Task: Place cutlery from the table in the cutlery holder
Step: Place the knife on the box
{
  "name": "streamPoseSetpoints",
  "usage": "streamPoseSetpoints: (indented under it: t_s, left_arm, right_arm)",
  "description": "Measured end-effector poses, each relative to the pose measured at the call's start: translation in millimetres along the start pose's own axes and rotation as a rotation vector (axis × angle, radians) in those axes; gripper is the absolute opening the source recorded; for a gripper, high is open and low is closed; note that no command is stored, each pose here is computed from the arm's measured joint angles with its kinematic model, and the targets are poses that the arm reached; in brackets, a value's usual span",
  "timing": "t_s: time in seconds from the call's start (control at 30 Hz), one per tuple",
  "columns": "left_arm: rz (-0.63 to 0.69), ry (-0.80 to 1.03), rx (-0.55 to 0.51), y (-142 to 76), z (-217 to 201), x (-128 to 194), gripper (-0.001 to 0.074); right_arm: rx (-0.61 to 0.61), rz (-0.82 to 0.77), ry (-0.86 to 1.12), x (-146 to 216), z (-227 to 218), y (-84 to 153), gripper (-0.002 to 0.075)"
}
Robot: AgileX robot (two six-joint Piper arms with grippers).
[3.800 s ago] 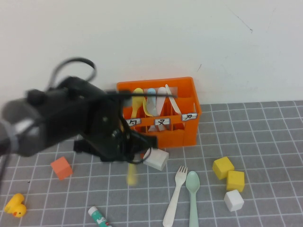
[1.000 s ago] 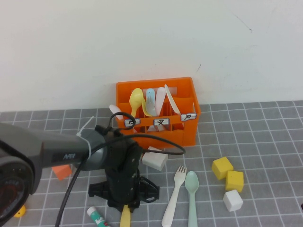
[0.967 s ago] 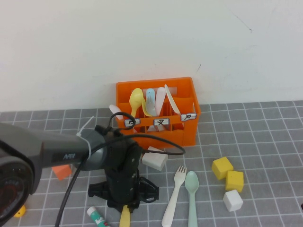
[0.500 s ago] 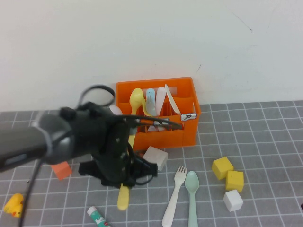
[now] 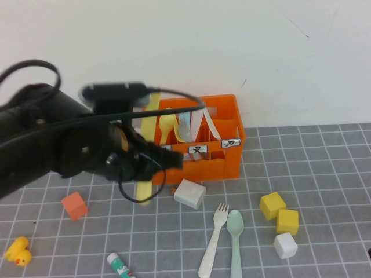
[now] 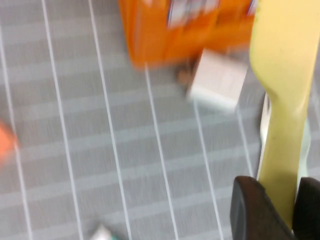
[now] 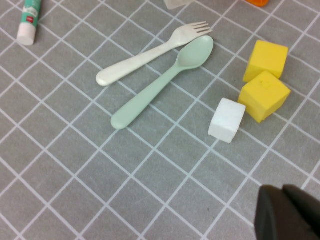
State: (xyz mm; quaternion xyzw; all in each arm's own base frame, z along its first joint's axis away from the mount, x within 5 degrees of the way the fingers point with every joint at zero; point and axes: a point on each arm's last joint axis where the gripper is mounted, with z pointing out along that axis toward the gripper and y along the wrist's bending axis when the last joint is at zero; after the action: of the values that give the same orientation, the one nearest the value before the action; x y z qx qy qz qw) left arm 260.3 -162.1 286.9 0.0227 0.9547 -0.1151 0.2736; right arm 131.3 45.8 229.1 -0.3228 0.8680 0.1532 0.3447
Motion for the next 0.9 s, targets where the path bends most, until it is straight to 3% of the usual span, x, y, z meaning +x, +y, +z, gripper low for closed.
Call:
streamPoseSetpoints:
  t_s: [0.23, 0.43, 0.73, 0.9]
  left_arm:
    - [0.086, -0.212, 0.053, -3.8, -9.5, -17.1, 0.0144]
    - [0.108, -0.423, 0.225, -21.5, -6.6, -34.8, 0.0144]
    - [0.142, -0.601, 0.440, -46.2, 36.5, -46.4, 0.0143]
    - [0.149, -0.632, 0.506, -52.7, 63.1, -44.5, 0.0143]
  right_arm:
    - [0.000, 0.000, 0.000, 0.0, 0.0, 0.0, -0.0003]
    - [0.000, 0.000, 0.000, 0.0, 0.0, 0.0, -0.0003]
    - [0.000, 0.000, 0.000, 0.0, 0.0, 0.0, -0.0003]
    - [0.000, 0.000, 0.000, 0.0, 0.0, 0.0, -0.0003]
